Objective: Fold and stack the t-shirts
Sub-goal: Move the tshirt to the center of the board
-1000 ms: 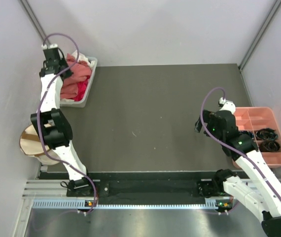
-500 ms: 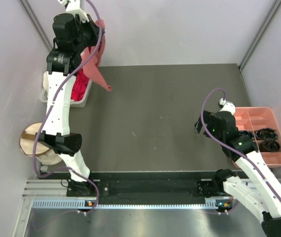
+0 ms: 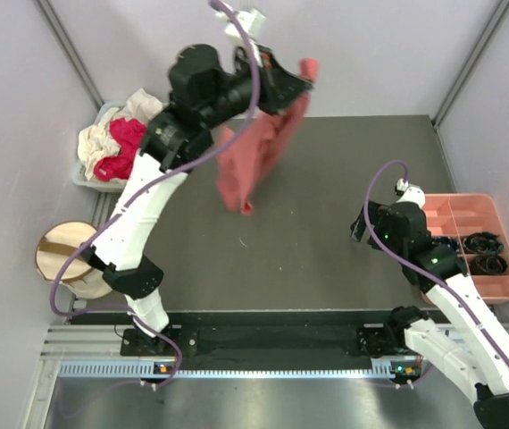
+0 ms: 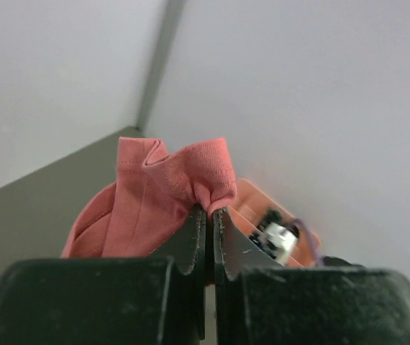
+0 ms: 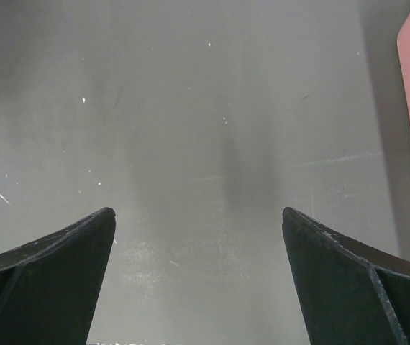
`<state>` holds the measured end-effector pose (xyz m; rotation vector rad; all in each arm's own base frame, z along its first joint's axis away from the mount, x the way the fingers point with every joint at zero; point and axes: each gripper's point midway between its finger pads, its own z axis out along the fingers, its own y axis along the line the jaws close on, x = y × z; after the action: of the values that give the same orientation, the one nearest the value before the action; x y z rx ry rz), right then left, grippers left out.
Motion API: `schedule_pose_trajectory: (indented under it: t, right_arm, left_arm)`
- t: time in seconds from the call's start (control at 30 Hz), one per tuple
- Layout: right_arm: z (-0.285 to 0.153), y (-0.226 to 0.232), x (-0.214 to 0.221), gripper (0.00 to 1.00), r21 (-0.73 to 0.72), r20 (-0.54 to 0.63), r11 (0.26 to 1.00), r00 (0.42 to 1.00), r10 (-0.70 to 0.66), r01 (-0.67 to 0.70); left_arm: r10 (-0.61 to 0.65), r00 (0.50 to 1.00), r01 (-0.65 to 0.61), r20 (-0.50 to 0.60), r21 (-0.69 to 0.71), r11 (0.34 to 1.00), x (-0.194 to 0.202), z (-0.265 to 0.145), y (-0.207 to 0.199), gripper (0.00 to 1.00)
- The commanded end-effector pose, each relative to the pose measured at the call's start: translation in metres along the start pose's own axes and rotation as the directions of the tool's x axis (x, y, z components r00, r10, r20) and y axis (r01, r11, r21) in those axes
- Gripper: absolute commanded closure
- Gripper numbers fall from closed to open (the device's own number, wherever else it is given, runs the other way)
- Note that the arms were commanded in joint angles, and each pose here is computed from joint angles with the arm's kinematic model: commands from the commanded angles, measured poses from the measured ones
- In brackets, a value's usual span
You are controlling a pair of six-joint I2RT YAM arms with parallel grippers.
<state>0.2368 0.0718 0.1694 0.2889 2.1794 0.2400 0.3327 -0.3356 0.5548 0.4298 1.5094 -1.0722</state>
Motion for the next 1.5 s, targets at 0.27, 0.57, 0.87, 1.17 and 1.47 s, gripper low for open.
schedule_pose_trajectory:
  t: [0.27,0.57,0.87,1.17,1.47]
  right_arm:
    - [-0.006,0.004,-0.006,0.01,-0.026,0.036,1.000,0.999,0.016,-0.015]
    - [0.000,0.005,-0.001,0.01,-0.032,0.024,0.999,0.999,0.021,-0.020]
    - [0.005,0.008,-0.001,0.01,-0.030,0.012,1.000,1.000,0.008,-0.008]
    - [0.012,0.004,0.007,0.01,-0.005,-0.017,1.000,1.000,0.015,-0.015]
    - [0.020,0.009,0.015,0.01,-0.007,-0.068,1.000,0.997,0.020,-0.020]
  left_arm:
    - [0.174,0.971,-0.195,-0.164,-0.123,0.973,0.098,0.040,-0.027,1.00]
    - [0.193,0.966,-0.256,-0.170,-0.543,0.800,0.080,-0.068,0.108,1.00]
    - [0.112,0.962,-0.260,-0.250,-0.701,0.664,0.127,-0.127,0.186,1.00]
    - [0.075,0.953,-0.283,-0.292,-0.779,0.560,0.149,-0.146,0.226,1.00]
    - [0.068,0.973,-0.230,-0.221,-0.893,0.386,0.118,-0.191,0.285,1.00]
